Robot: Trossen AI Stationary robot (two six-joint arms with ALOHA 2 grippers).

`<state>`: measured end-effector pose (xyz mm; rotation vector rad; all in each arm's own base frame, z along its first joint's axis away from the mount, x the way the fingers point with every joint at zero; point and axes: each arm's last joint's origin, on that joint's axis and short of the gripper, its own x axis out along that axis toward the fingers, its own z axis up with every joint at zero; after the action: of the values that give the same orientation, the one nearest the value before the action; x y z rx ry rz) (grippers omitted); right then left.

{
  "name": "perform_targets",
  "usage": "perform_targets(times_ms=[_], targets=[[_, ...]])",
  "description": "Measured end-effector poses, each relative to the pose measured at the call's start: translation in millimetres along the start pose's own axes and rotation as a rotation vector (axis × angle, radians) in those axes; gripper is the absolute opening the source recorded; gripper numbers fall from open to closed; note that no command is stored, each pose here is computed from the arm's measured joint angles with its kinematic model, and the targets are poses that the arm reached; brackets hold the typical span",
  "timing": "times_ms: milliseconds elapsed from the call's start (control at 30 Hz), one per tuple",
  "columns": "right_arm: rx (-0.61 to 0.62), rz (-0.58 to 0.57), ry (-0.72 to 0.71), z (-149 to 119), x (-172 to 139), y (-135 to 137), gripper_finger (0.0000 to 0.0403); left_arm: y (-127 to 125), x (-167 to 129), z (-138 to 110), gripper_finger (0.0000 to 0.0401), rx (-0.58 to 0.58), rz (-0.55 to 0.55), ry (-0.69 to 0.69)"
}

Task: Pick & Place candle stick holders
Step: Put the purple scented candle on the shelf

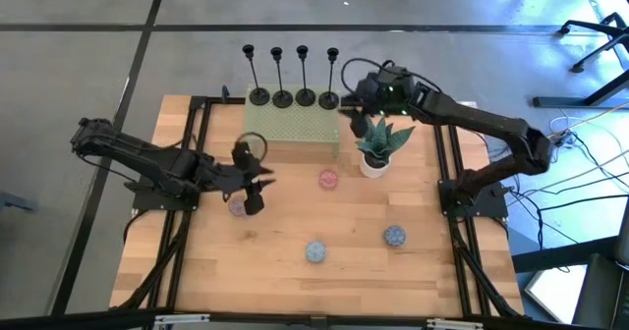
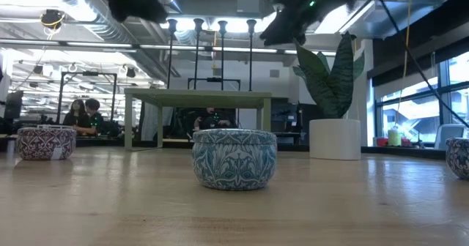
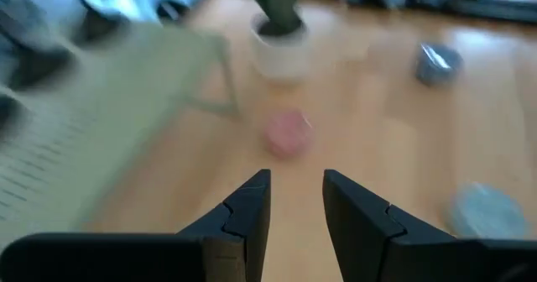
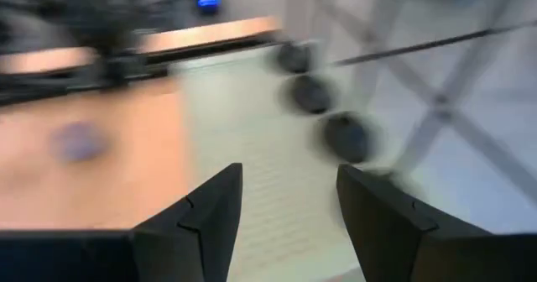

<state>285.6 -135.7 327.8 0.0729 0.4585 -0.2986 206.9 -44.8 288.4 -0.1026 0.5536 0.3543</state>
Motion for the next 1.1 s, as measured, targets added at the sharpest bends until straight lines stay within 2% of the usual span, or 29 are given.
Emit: perform_targets(times_ms=[167, 267, 333, 567, 700, 800, 1000, 1100], targets=[[0.029, 0.362, 0.024, 3, -24, 35, 0.02, -18, 8, -15, 0.0106, -0.06, -0.165, 0.179], [-0.002, 0.542, 0.006, 6, -36, 56, 0.02, -26, 12, -21, 0.0106, -0.077, -0.206, 0.236], [-0.022, 0.614, 0.005, 7, -39, 69, 0.0199, -30, 17, -25, 0.0106, -0.063, -0.206, 0.263], [-0.069, 0.701, 0.058, 0, -35, 104, 0.0199, -36, 39, -36, 0.0114, -0.064, -0.174, 0.36], [-0.095, 0.733, 0.016, 3, -36, 114, 0.0199, -37, 52, -42, 0.0133, -0.017, -0.162, 0.406], [-0.106, 0.746, -0.009, 5, -37, 119, 0.0199, -32, 61, -43, 0.0154, 0.01, -0.153, 0.438], [-0.129, 0.754, -0.113, 14, -39, 122, 0.0199, -24, 78, -48, 0.0209, 0.07, -0.216, 0.524], [-0.107, 0.684, -0.139, 17, -38, 121, 0.0199, -20, 84, -49, 0.0239, 0.075, -0.209, 0.547]])
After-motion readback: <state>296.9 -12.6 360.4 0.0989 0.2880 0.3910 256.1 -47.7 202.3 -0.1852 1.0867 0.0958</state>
